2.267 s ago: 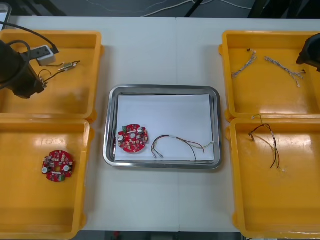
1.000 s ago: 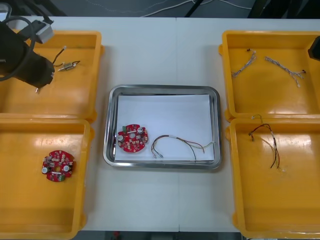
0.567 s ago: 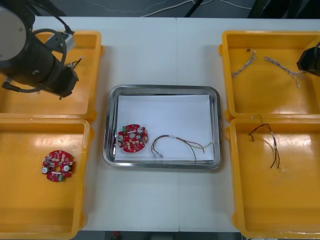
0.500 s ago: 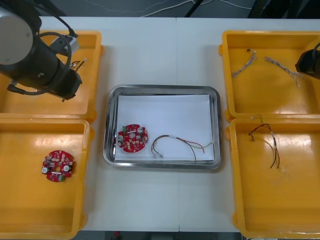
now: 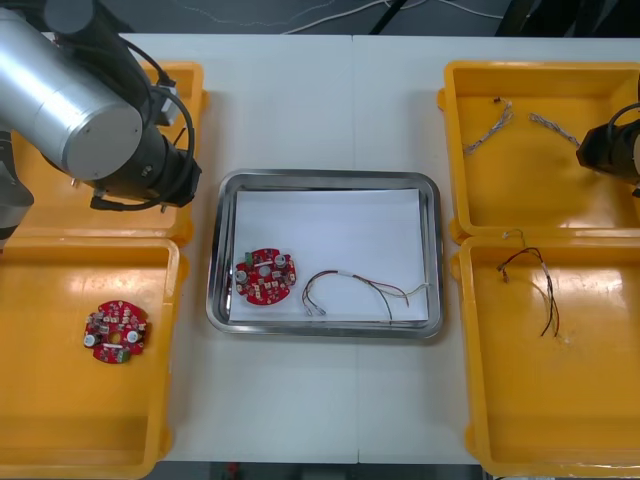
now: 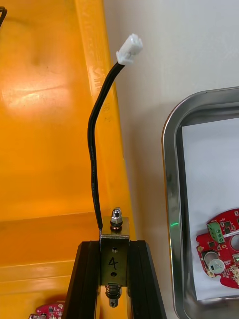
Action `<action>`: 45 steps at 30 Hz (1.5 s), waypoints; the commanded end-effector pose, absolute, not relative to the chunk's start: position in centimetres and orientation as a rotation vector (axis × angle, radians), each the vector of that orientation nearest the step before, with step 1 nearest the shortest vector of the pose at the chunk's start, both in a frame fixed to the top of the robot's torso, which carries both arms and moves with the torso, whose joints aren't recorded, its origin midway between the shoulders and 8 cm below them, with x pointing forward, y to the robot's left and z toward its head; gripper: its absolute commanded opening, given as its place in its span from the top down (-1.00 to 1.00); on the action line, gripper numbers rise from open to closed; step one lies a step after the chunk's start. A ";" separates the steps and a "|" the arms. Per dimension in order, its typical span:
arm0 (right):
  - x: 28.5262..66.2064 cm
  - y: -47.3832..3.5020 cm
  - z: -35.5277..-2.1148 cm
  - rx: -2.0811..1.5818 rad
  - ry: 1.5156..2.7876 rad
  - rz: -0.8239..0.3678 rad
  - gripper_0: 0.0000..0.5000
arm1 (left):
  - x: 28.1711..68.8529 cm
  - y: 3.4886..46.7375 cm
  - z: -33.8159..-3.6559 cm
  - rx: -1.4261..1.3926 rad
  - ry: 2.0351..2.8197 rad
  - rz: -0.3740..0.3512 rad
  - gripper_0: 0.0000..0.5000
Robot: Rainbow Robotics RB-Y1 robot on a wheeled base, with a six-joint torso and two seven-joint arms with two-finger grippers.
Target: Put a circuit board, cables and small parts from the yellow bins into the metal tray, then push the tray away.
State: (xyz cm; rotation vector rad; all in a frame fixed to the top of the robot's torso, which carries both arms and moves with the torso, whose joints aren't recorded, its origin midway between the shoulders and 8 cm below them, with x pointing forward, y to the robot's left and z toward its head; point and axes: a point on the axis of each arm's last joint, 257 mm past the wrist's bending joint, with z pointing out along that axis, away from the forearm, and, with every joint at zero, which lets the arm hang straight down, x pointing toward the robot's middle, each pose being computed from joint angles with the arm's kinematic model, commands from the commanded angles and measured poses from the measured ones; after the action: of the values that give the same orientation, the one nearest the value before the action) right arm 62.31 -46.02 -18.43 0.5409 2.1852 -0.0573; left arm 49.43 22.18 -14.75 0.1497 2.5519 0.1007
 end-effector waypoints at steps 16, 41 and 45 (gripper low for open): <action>64.0 -44.2 -19.3 0.518 2.246 -0.060 -1.00 | 49.5 16.6 -16.1 0.062 2.508 -0.014 1.00; 63.7 -43.4 -19.4 0.579 2.267 0.030 -0.67 | 51.0 13.1 -18.5 0.080 2.624 0.011 1.00; 63.6 -43.4 -19.5 0.592 2.267 0.038 -0.68 | 51.4 12.7 -18.7 0.115 2.630 0.028 1.00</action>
State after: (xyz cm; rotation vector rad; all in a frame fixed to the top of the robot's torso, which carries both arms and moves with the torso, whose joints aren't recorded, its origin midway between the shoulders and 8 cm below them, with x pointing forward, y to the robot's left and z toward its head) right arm 62.95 -44.61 -20.36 0.6238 2.2620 0.0139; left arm 50.02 14.24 -21.28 0.0129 2.6770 0.0329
